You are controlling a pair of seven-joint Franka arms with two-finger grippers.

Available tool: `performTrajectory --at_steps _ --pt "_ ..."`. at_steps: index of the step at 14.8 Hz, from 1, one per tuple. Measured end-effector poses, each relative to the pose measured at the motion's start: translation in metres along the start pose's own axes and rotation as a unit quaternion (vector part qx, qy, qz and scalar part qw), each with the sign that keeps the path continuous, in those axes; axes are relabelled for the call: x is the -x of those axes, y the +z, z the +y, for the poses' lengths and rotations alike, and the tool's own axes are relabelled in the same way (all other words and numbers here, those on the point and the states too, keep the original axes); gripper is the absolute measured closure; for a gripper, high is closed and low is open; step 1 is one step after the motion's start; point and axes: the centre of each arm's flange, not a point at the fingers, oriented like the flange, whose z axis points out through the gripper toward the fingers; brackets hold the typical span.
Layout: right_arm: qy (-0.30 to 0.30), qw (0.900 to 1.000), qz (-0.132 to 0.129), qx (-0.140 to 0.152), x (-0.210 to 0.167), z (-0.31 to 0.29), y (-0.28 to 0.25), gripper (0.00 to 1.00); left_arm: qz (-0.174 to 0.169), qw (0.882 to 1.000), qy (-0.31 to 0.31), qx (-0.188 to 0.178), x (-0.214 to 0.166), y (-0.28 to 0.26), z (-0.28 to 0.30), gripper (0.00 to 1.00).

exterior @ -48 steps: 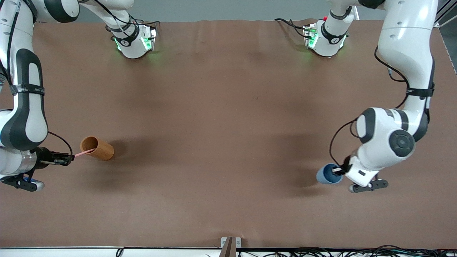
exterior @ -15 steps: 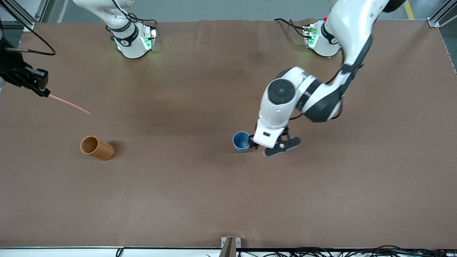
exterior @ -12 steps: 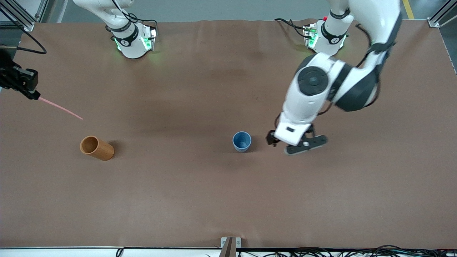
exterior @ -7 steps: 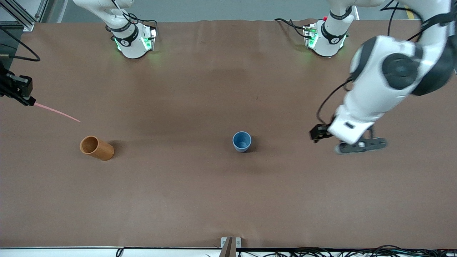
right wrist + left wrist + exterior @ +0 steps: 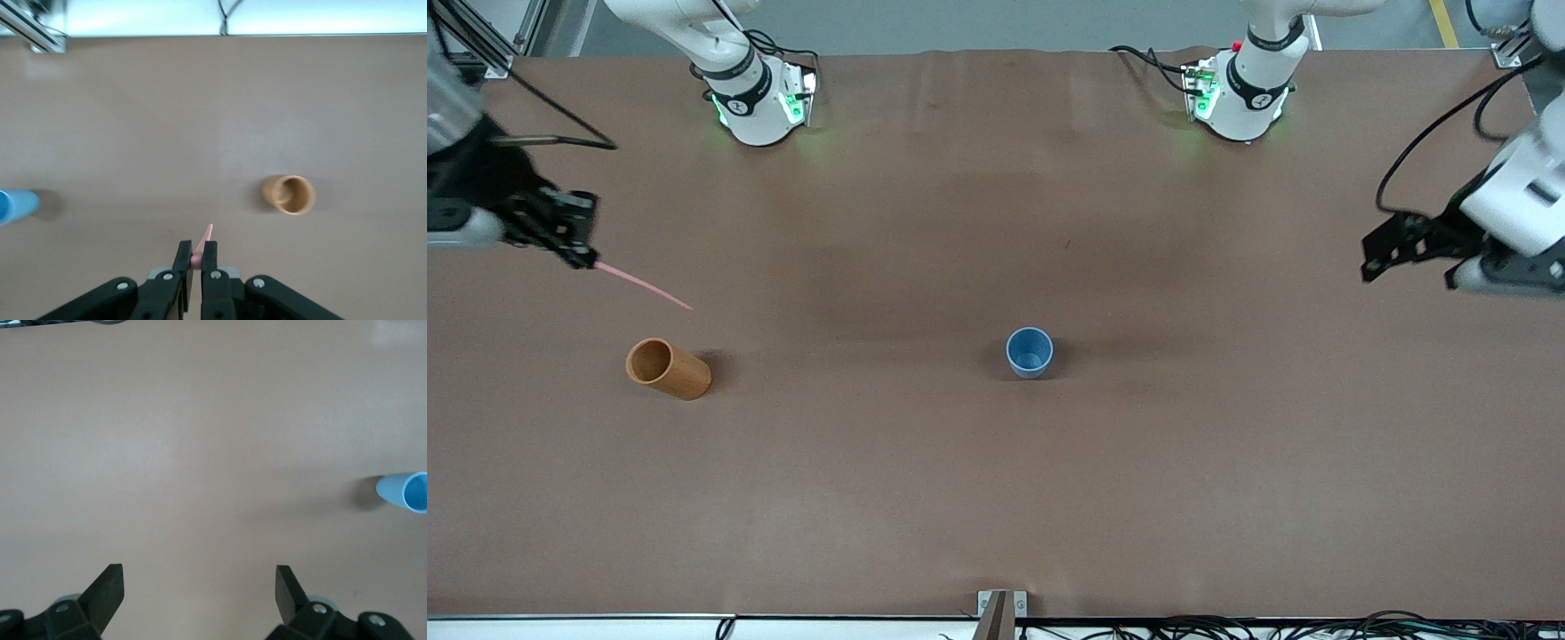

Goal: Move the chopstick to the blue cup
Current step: 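Carry the pink chopstick with the right gripper over the blue cup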

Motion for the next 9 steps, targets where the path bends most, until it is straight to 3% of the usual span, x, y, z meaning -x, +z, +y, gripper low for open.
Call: performTrajectory --at_steps 3,9 --pt "0.032 0.999 0.008 -0.022 0.003 -0.106 0.008 0.91 -0.008 1.000 0.011 0.001 0.019 -0.026 0.012 0.00" --pt "0.099 0.994 0.002 -0.056 0.027 -0.286 0.065 0.91 -0.014 1.000 0.012 0.001 0.017 -0.022 0.012 0.00"
